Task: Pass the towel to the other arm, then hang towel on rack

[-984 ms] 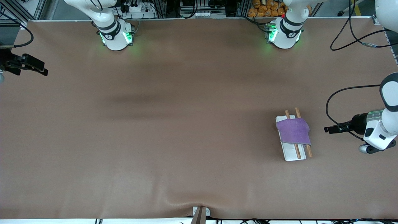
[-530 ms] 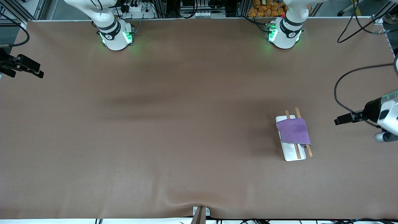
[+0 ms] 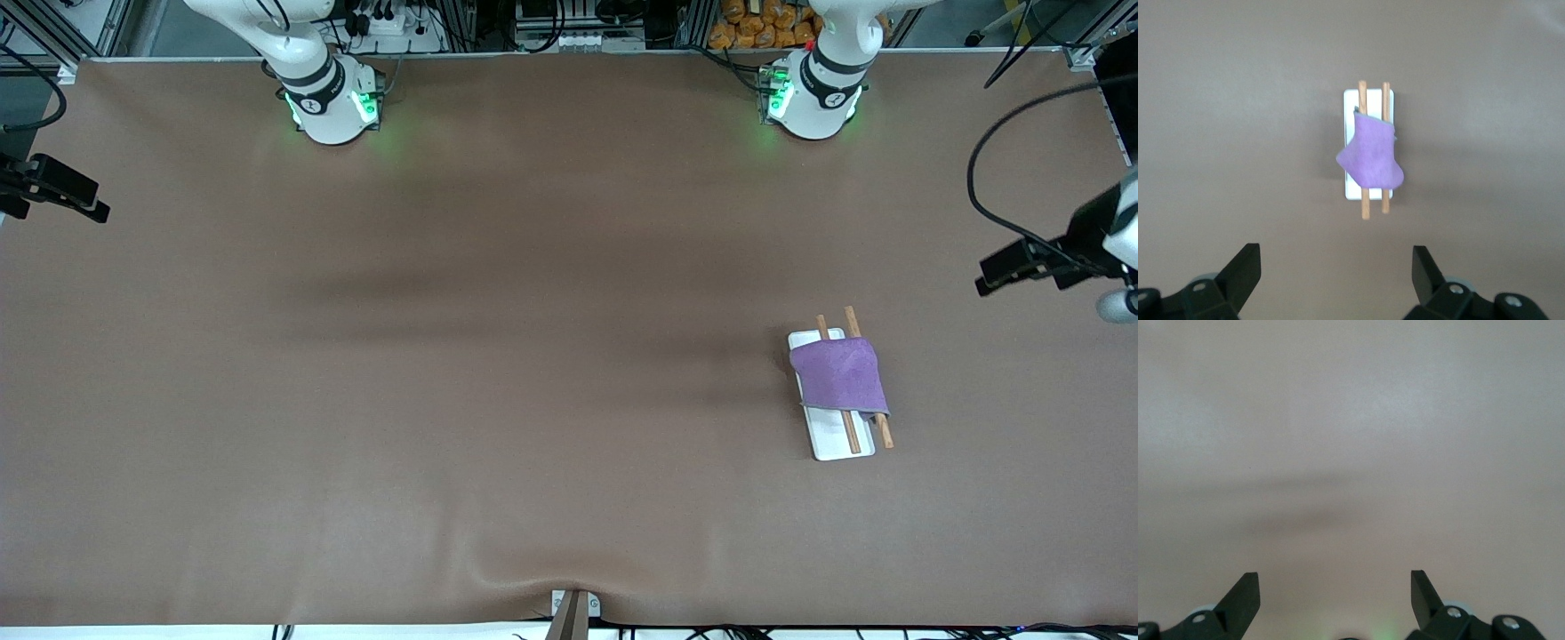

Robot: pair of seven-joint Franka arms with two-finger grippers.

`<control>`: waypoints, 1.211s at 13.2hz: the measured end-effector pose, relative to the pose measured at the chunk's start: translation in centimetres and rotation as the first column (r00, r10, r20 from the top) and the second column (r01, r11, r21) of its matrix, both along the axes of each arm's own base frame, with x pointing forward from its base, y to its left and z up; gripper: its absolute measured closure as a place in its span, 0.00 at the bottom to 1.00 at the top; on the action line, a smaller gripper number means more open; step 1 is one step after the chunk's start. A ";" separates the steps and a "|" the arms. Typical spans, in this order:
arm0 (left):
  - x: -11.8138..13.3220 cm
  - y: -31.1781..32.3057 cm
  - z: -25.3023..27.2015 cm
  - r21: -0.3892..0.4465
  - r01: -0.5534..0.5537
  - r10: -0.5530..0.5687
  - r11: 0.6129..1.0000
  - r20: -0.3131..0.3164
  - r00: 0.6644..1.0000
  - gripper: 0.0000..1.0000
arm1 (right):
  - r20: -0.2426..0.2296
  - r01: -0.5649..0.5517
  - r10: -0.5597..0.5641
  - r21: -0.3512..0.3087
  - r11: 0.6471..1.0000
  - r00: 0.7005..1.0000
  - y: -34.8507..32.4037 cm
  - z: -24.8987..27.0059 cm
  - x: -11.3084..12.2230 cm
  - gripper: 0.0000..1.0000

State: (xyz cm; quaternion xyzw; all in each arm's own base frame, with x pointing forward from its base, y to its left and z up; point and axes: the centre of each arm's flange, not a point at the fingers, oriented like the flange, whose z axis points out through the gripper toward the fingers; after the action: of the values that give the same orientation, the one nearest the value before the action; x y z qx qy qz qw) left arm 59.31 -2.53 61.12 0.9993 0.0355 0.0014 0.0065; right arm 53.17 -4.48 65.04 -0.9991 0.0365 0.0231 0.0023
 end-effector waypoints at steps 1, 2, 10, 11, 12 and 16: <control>-0.2 -0.1 0.2 0.001 0.002 -0.002 1.000 0.000 1.000 0.00 | 0.000 0.005 -0.005 0.000 1.000 1.000 -0.3 0.0 0.0 0.00; -0.3 0.0 0.4 0.001 0.000 0.000 1.000 0.002 1.000 0.00 | 0.000 0.008 -0.008 0.000 1.000 1.000 -0.4 0.0 0.0 0.00; -3.6 -1.6 3.4 0.015 0.027 -0.026 1.000 -0.047 0.999 0.00 | 0.008 0.001 -0.001 0.000 1.000 1.000 0.0 0.1 0.1 0.00; -4.2 -1.6 4.2 0.018 0.026 -0.026 0.999 -0.038 0.999 0.00 | 0.010 0.001 -0.001 -0.001 1.000 1.000 0.0 0.2 0.1 0.00; -4.7 -1.8 4.7 0.021 0.027 -0.027 0.999 -0.032 0.999 0.00 | 0.011 0.001 -0.001 -0.001 1.000 1.000 0.0 0.2 0.1 0.00; -7.1 -3.0 5.6 0.032 0.044 -0.043 0.999 -0.024 0.999 0.00 | 0.011 0.001 -0.001 -0.001 1.000 1.000 0.0 0.3 0.1 0.00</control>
State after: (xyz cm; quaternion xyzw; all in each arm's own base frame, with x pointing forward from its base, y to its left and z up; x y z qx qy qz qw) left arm 52.25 -5.50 66.73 0.9998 0.0137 -0.0096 -0.0103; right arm 53.24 -4.52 65.30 -0.9992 0.0368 0.0175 0.0022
